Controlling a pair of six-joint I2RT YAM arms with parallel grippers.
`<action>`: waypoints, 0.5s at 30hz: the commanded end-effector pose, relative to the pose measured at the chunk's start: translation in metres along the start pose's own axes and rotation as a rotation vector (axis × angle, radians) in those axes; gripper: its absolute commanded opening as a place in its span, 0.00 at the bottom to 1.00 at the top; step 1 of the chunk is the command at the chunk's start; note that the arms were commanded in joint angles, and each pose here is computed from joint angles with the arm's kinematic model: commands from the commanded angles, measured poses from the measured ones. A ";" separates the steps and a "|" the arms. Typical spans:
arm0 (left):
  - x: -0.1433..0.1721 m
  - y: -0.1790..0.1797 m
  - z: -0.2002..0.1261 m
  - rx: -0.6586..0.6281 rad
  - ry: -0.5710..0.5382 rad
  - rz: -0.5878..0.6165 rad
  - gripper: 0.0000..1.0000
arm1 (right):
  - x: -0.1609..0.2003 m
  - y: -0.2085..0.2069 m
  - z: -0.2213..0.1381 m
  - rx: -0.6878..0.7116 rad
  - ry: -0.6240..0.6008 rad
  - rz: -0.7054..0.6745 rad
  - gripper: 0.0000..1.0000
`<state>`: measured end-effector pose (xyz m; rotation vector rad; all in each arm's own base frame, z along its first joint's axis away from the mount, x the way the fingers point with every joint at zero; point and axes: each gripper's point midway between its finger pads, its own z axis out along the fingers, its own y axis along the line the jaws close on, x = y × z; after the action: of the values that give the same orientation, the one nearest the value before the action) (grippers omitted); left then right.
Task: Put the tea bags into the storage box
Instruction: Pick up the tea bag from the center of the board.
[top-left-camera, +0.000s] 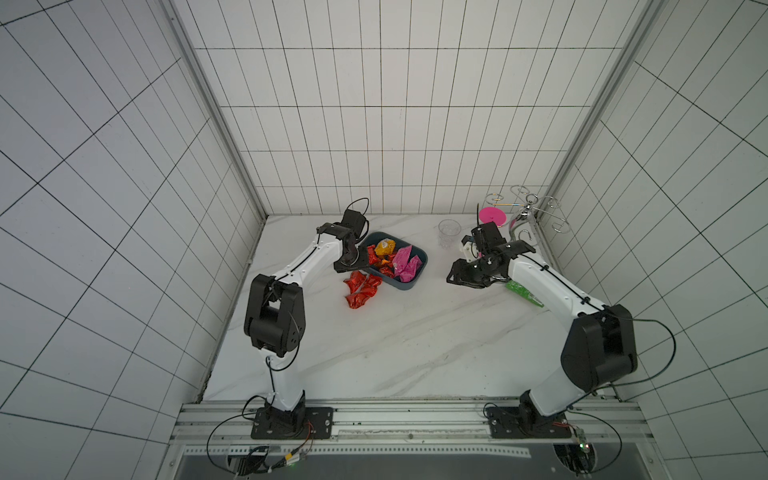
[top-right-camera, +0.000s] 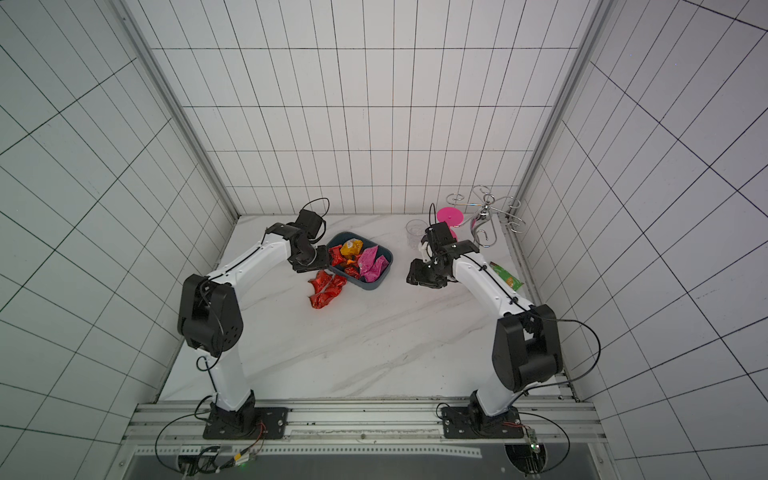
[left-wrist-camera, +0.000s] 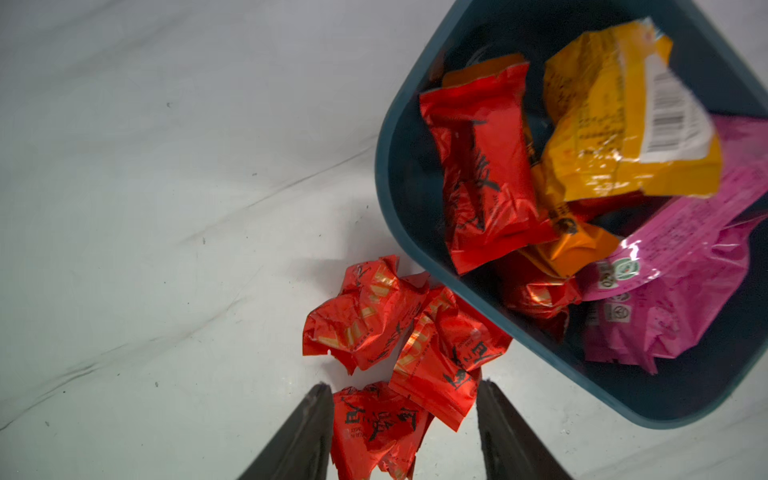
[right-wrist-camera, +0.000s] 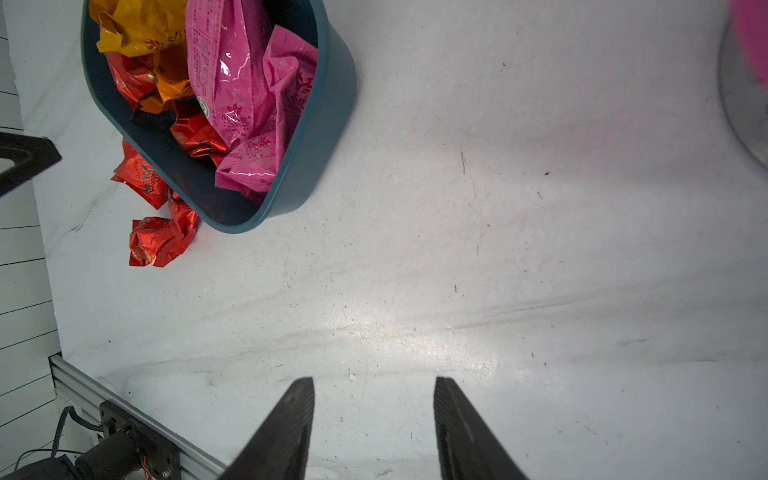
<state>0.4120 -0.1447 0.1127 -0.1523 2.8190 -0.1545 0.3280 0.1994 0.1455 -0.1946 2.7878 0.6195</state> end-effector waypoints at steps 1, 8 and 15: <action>-0.012 0.002 0.000 0.000 -0.066 0.035 0.59 | 0.001 -0.001 -0.003 -0.009 -0.006 0.033 0.51; -0.006 0.013 0.029 0.053 -0.028 0.115 0.59 | 0.014 -0.009 -0.005 0.013 -0.011 0.052 0.51; -0.006 0.010 0.050 0.043 0.009 0.142 0.59 | 0.013 -0.009 -0.008 0.018 -0.015 0.042 0.51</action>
<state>0.4223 -0.1257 0.0694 -0.0212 2.8401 -0.1714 0.3174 0.1936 0.1439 -0.1431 2.7878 0.6217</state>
